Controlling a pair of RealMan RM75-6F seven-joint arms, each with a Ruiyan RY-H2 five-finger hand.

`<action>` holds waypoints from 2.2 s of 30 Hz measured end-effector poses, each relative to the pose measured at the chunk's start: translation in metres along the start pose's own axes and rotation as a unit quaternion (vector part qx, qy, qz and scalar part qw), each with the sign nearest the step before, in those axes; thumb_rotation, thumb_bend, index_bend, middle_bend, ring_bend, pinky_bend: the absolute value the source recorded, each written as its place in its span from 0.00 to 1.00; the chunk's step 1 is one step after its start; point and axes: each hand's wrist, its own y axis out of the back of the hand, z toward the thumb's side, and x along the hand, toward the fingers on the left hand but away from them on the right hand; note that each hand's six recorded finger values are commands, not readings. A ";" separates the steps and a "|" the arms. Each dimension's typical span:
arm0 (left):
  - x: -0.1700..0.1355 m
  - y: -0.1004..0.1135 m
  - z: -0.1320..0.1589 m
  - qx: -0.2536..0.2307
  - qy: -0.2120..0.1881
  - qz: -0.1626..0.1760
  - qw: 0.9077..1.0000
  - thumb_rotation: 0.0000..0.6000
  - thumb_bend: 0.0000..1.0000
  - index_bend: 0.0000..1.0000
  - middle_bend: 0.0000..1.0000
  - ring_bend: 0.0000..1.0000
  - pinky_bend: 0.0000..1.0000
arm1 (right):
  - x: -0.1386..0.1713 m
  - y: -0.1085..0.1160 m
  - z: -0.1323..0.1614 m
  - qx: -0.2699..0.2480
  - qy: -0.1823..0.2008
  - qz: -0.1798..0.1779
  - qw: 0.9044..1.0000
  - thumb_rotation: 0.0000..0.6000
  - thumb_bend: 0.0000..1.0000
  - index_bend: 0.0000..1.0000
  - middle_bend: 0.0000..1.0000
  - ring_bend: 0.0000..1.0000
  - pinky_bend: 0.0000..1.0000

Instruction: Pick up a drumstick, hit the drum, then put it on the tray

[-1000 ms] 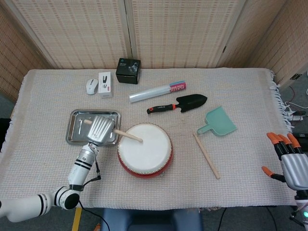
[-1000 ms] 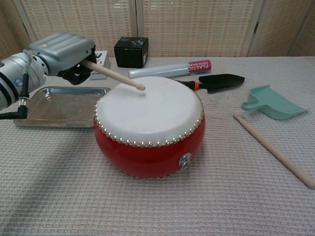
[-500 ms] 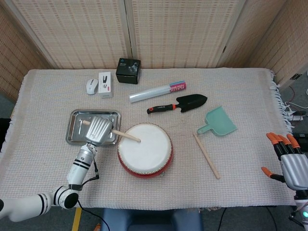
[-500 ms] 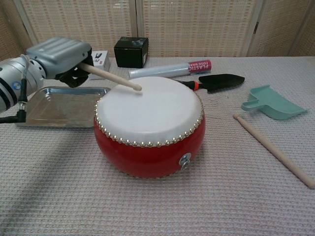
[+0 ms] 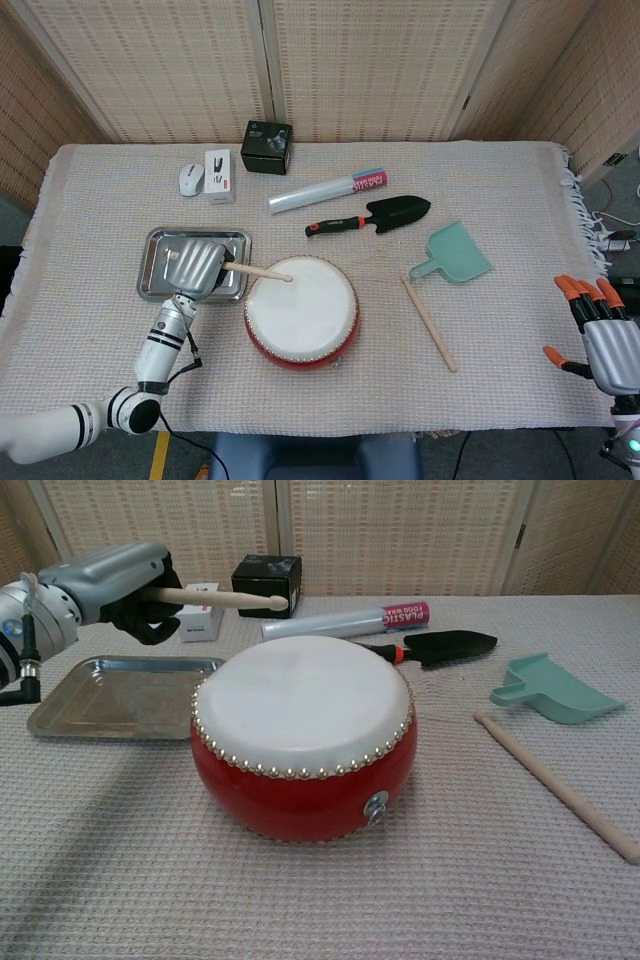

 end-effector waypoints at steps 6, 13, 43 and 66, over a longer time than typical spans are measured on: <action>-0.006 -0.023 0.001 0.117 -0.025 -0.035 0.992 1.00 0.71 1.00 1.00 1.00 1.00 | 0.001 0.002 -0.001 0.001 -0.002 -0.003 1.000 1.00 0.16 0.01 0.07 0.00 0.00; -0.006 -0.005 0.002 0.059 -0.012 -0.021 0.998 1.00 0.71 1.00 1.00 1.00 1.00 | 0.003 0.001 -0.001 0.000 -0.004 -0.003 1.000 1.00 0.16 0.01 0.07 0.00 0.00; -0.009 0.002 0.001 0.068 -0.013 -0.002 0.998 1.00 0.71 1.00 1.00 1.00 1.00 | 0.003 0.002 -0.002 -0.002 -0.005 -0.003 1.000 1.00 0.16 0.01 0.07 0.00 0.00; -0.010 -0.022 0.005 0.115 -0.014 -0.023 0.993 1.00 0.71 1.00 1.00 1.00 1.00 | 0.004 0.001 -0.004 -0.002 -0.009 -0.003 1.000 1.00 0.16 0.01 0.07 0.00 0.00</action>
